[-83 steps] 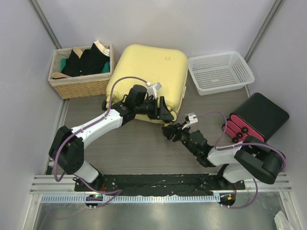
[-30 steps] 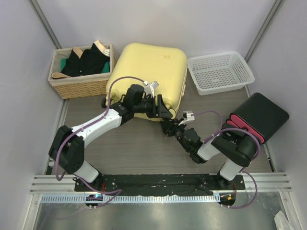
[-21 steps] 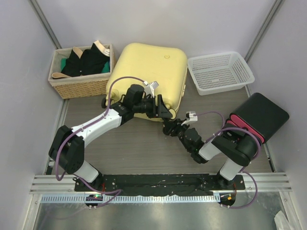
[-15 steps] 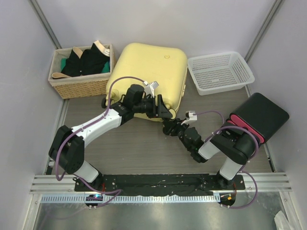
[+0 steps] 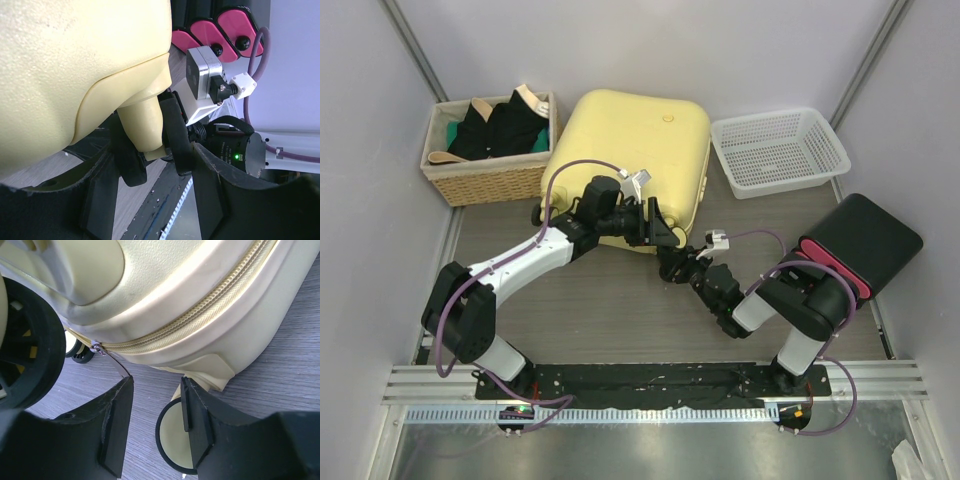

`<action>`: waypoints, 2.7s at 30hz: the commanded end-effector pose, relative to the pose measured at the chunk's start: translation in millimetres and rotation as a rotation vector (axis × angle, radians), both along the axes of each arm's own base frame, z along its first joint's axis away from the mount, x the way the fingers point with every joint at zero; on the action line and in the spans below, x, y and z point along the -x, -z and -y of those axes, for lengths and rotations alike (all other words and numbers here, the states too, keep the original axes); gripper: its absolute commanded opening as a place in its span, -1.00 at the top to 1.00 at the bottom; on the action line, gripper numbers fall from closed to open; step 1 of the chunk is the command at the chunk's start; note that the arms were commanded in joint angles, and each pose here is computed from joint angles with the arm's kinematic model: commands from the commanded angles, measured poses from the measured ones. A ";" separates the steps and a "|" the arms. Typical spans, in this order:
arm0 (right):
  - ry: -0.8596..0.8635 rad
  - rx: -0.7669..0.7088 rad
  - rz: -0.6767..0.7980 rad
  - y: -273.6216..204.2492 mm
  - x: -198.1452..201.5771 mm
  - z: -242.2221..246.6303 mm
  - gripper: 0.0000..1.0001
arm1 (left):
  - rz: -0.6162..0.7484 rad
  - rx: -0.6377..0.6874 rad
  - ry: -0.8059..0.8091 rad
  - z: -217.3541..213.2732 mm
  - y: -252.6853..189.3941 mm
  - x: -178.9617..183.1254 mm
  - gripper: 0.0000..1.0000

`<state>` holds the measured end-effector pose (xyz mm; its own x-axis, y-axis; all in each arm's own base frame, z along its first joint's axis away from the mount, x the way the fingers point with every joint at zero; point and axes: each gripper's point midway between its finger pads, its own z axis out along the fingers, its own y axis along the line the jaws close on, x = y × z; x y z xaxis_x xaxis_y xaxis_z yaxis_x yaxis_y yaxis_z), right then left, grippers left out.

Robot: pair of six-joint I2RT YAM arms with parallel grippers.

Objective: Open, take out, and arrange the luggage

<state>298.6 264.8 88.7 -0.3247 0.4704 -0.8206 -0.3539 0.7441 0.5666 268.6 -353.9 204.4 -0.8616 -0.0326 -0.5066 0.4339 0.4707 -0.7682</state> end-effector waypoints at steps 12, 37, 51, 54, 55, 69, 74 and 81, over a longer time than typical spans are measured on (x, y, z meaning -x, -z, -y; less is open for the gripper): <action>-0.085 -0.194 0.186 -73.8 -3.7 -28.2 -0.05 | 0.058 0.162 0.173 13.1 -49.9 30.6 1.00; -0.127 -0.306 0.235 -108.3 -1.3 -39.1 0.01 | 0.053 0.173 0.166 12.1 -50.9 28.9 1.00; -0.124 -0.366 0.267 -126.8 -6.2 -44.5 0.11 | 0.047 0.179 0.167 12.1 -50.6 30.1 1.00; -0.113 -0.383 0.276 -131.5 -8.7 -44.2 0.19 | 0.049 0.180 0.167 11.9 -50.4 30.3 1.00; -0.110 -0.387 0.279 -132.5 -9.2 -43.9 0.25 | 0.050 0.180 0.168 11.7 -50.7 30.6 1.00; -0.077 -0.414 0.306 -143.9 -2.9 -28.3 0.98 | 0.045 0.172 0.159 9.9 -46.5 28.1 1.00; -0.038 -0.402 0.299 -140.1 0.2 -15.2 0.98 | 0.051 0.172 0.142 5.0 -47.9 22.7 1.00; -0.024 -0.364 0.253 -121.6 3.2 -9.6 0.98 | 0.055 0.172 0.130 1.4 -48.8 19.0 1.00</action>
<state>297.5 283.7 112.1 -0.3605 0.5370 -0.7627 -0.3688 0.6690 0.6453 269.7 -348.7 204.9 -0.8722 -0.0558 -0.4860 0.4113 0.4542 -0.7902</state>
